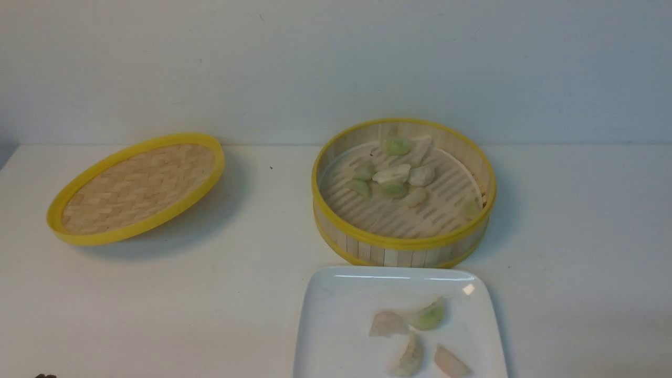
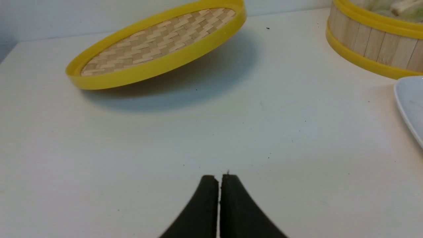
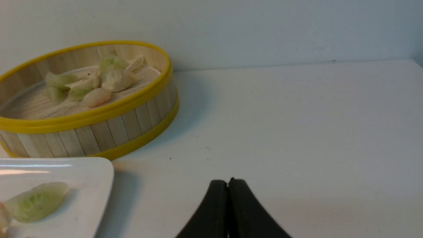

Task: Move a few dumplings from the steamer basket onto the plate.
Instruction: Use the left arm to grab a dumpling from the steamer, then use the left arm to put the dumpling into the plate

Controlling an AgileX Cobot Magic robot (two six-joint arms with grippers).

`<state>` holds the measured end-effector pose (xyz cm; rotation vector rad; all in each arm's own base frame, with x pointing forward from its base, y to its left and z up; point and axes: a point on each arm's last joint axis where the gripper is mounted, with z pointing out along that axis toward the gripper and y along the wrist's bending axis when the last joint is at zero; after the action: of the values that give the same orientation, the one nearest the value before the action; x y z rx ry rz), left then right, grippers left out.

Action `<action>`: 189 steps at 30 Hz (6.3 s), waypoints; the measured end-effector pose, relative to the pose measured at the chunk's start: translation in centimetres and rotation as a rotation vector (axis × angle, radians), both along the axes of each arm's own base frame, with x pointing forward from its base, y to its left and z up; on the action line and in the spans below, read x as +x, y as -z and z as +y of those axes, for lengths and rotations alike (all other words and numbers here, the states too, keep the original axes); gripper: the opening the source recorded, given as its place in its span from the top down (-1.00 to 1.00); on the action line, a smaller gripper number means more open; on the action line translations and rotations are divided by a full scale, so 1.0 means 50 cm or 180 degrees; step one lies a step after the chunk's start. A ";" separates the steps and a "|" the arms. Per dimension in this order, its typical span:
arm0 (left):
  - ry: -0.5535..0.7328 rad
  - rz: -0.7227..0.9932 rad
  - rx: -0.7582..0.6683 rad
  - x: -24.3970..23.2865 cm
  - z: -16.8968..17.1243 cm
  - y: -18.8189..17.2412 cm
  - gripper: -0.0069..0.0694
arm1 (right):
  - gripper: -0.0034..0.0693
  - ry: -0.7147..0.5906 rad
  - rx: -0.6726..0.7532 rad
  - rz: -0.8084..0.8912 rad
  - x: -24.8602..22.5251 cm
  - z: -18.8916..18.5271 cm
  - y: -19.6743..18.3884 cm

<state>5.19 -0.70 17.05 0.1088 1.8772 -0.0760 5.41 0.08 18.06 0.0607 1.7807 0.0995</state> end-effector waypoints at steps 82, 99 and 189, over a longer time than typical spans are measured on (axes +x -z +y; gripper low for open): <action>0.1333 0.2115 -0.0183 0.450 -0.169 -0.402 0.84 | 0.95 -0.0721 0.0772 0.0763 -0.007 0.050 -0.348; 0.2176 0.2496 0.0795 0.712 -0.482 -0.243 0.84 | 0.95 -0.0833 0.0261 0.1512 0.078 0.059 -0.354; 0.2502 0.3674 0.1098 0.522 -0.545 -0.092 0.61 | 0.95 -0.1144 0.0462 0.1749 0.064 0.078 -0.348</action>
<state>31.30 -27.96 21.65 1.2618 2.8508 -0.4212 8.60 3.99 35.48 -0.1426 2.3157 0.5118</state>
